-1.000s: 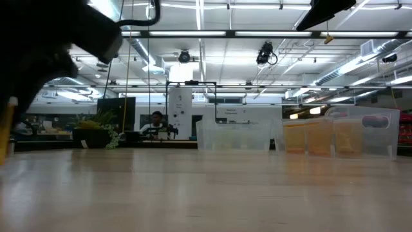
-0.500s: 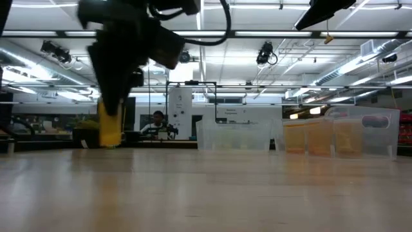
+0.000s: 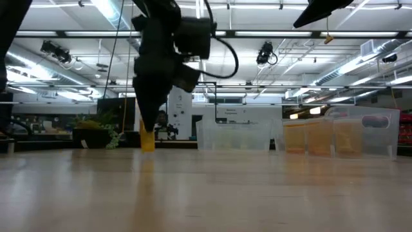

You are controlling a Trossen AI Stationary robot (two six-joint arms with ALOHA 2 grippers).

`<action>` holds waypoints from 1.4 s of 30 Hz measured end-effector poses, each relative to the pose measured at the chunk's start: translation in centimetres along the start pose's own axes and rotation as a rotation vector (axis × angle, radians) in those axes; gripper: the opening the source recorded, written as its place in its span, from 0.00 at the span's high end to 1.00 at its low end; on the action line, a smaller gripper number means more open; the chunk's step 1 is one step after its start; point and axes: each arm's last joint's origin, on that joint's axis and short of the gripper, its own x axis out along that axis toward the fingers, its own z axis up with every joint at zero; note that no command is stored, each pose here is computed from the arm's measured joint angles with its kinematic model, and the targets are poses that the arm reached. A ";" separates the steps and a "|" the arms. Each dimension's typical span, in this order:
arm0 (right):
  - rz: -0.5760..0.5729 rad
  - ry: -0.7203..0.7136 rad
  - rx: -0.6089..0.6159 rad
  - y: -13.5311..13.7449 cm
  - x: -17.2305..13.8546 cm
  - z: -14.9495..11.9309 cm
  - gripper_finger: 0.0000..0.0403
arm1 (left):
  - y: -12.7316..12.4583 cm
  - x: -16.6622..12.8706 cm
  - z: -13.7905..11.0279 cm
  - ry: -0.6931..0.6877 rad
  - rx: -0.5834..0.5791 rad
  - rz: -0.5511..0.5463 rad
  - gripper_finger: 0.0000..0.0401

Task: Pick and place medicine bottles into bin by pill shape (circle, oval)
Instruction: Put the small orange pill bottle into the top transparent bin

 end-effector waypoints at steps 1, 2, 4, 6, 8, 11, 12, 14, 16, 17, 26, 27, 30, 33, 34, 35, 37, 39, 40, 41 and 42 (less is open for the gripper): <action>-0.005 0.001 0.003 -0.1 0.0 0.0 0.57 | 0.4 0.3 0.2 0.007 -0.004 0.002 0.70; -0.009 0.004 0.006 -0.2 0.1 0.0 0.57 | 0.8 0.6 0.2 0.021 -0.001 0.005 0.70; -0.019 0.007 0.010 -0.4 0.2 0.0 0.57 | 1.5 0.8 0.4 0.031 0.004 0.004 0.68; -0.026 0.012 0.017 -0.7 0.3 0.0 0.57 | 2.0 0.7 0.5 0.023 0.015 0.005 0.67; -0.033 0.016 0.026 -0.9 0.4 0.0 0.57 | 2.3 0.7 0.6 0.015 0.012 0.007 0.66; -0.038 0.022 0.032 -1.2 0.5 -0.1 0.57 | 2.6 0.7 0.6 0.021 0.011 0.007 0.68; -0.034 0.025 0.035 -1.3 0.6 -0.1 0.57 | 2.6 0.7 0.6 0.019 0.022 0.008 0.68; -0.035 0.027 0.037 -1.5 0.7 -0.1 0.57 | 2.6 0.7 0.7 0.011 0.042 0.010 0.69; -0.035 0.021 0.043 -1.7 0.8 0.0 0.57 | 2.6 0.7 0.8 0.002 0.047 0.032 0.69; -0.033 0.016 0.049 -1.8 0.8 0.1 0.57 | 2.6 0.7 0.8 0.001 0.052 0.040 0.69; 0.003 0.004 0.066 -2.0 0.9 0.2 0.57 | 2.1 0.7 0.9 -0.025 0.141 0.073 0.68; 0.003 0.001 0.067 -2.0 0.9 0.2 0.57 | 2.0 0.7 0.9 -0.024 0.148 0.074 0.68; 0.003 -0.001 0.067 -2.0 0.9 0.2 0.57 | 1.8 0.7 0.9 -0.023 0.169 0.073 0.68; 0.003 -0.001 0.072 -2.0 0.9 0.2 0.57 | 1.7 0.7 0.9 -0.023 0.174 0.075 0.66; 0.003 0.000 0.073 -2.0 0.9 0.2 0.57 | 1.7 0.7 0.9 -0.022 0.181 0.076 0.65; 0.003 -0.001 0.073 -2.0 0.9 0.2 0.57 | 1.6 0.7 0.8 -0.022 0.196 0.079 0.64; 0.003 -0.001 0.073 -2.0 0.9 0.2 0.57 | 1.4 0.8 0.8 -0.021 0.232 0.110 0.62; 0.003 -0.001 0.079 -2.0 0.9 0.2 0.57 | 1.0 0.8 0.7 -0.021 0.275 0.156 0.60; 0.003 -0.001 0.084 -2.0 0.9 0.2 0.57 | 0.8 0.8 0.7 -0.021 0.298 0.175 0.58; 0.003 0.000 0.090 -2.0 0.9 0.2 0.57 | 0.6 0.8 0.6 -0.020 0.315 0.187 0.57; 0.003 0.000 0.094 -2.0 0.9 0.2 0.57 | 0.4 0.8 0.6 -0.020 0.325 0.191 0.55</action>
